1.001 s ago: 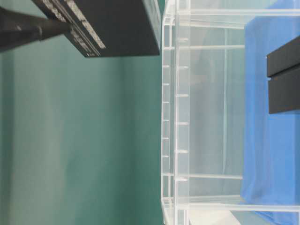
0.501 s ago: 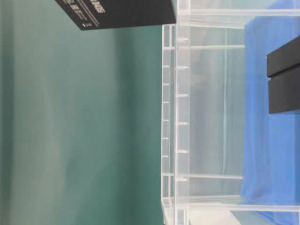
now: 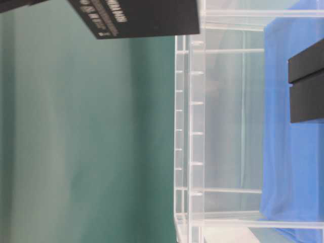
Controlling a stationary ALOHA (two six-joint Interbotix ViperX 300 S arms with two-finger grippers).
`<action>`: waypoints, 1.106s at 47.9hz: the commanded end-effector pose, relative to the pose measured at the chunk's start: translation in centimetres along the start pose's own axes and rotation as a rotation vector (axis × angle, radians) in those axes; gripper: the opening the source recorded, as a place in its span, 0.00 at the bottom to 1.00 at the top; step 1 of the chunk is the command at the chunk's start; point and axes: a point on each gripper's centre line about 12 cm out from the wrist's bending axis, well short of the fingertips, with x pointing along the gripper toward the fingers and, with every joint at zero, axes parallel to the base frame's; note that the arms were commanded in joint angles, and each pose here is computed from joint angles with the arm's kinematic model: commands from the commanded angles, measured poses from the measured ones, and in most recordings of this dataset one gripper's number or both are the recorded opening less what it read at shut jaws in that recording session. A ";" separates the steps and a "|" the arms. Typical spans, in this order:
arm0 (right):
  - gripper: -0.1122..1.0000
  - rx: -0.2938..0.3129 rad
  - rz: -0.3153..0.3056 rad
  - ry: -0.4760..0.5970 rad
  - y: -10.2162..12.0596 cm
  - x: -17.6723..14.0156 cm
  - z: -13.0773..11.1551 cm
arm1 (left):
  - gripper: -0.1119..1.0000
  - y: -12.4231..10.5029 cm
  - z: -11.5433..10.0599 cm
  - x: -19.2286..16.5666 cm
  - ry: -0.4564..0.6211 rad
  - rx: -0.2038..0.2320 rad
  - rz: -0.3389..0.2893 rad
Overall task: Take out the box from the case.
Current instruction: 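Carry the held boxes forward to the right of the middle pair, then lower the boxes onto the cloth and open the right gripper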
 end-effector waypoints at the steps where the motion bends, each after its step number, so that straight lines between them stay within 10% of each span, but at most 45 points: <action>1: 0.71 0.000 0.008 -0.005 -0.2 -0.2 -0.1 | 0.88 -0.2 -0.1 -0.6 -0.007 0.006 -0.024; 53: 0.70 0.117 0.010 0.046 -1.9 12.7 -5.9 | 0.88 0.5 -0.4 -0.8 -0.009 0.014 -0.033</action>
